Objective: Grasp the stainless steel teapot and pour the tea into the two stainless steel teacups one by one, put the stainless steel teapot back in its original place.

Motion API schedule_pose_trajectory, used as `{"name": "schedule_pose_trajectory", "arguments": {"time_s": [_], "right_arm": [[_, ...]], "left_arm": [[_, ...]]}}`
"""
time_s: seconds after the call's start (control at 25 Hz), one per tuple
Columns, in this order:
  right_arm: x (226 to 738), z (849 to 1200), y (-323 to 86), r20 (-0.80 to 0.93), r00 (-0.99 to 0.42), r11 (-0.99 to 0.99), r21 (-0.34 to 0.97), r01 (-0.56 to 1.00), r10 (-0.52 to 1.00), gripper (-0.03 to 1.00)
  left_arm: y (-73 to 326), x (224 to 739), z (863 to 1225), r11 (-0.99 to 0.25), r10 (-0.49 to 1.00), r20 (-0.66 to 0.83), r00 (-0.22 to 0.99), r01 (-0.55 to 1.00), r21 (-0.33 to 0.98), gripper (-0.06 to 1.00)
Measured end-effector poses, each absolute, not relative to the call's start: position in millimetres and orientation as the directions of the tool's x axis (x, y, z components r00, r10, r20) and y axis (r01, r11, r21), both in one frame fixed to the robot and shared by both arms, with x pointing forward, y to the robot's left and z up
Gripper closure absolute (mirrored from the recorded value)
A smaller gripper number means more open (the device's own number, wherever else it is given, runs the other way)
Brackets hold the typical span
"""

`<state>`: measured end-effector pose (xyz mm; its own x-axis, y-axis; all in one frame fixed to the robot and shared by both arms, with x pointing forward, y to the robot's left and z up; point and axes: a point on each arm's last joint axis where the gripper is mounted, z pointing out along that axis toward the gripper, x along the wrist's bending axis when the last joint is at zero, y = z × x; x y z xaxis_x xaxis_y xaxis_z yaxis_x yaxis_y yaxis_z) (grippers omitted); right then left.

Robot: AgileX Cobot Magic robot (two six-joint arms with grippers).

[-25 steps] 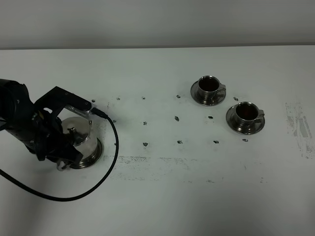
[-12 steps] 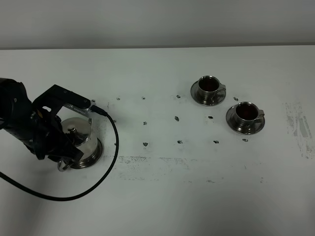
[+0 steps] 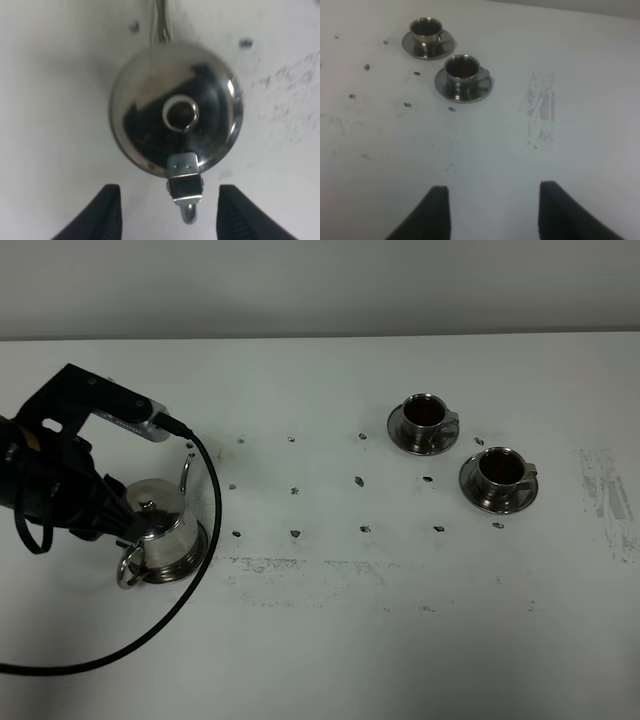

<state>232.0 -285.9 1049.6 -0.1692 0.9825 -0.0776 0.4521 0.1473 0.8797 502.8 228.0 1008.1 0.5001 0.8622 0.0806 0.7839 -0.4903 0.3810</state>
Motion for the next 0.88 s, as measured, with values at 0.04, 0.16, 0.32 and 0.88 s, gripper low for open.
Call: {"name": "schedule_pose_trajectory", "arguments": {"time_s": [0.04,0.16,0.32,0.88], "right_arm": [[232,1050,-286,-0.078,-0.169,0.147,0.88,0.452,0.983,0.55],[232,1050,-286,-0.078,-0.169,0.147,0.88,0.452,0.983,0.55],[232,1050,-286,-0.078,-0.169,0.147,0.88,0.452,0.983,0.55],[232,1050,-286,-0.078,-0.169,0.147,0.88,0.452,0.983,0.55]], "left_arm": [[229,499,1016,-0.486,0.863,0.087,0.497,0.773,0.407,0.52],[232,489,1038,-0.476,0.865,0.108,0.489,0.738,0.479,0.52],[235,475,1067,-0.455,0.871,0.141,0.47,0.665,0.592,0.52],[264,408,1135,-0.277,0.952,0.15,0.268,0.544,0.792,0.52]]}}
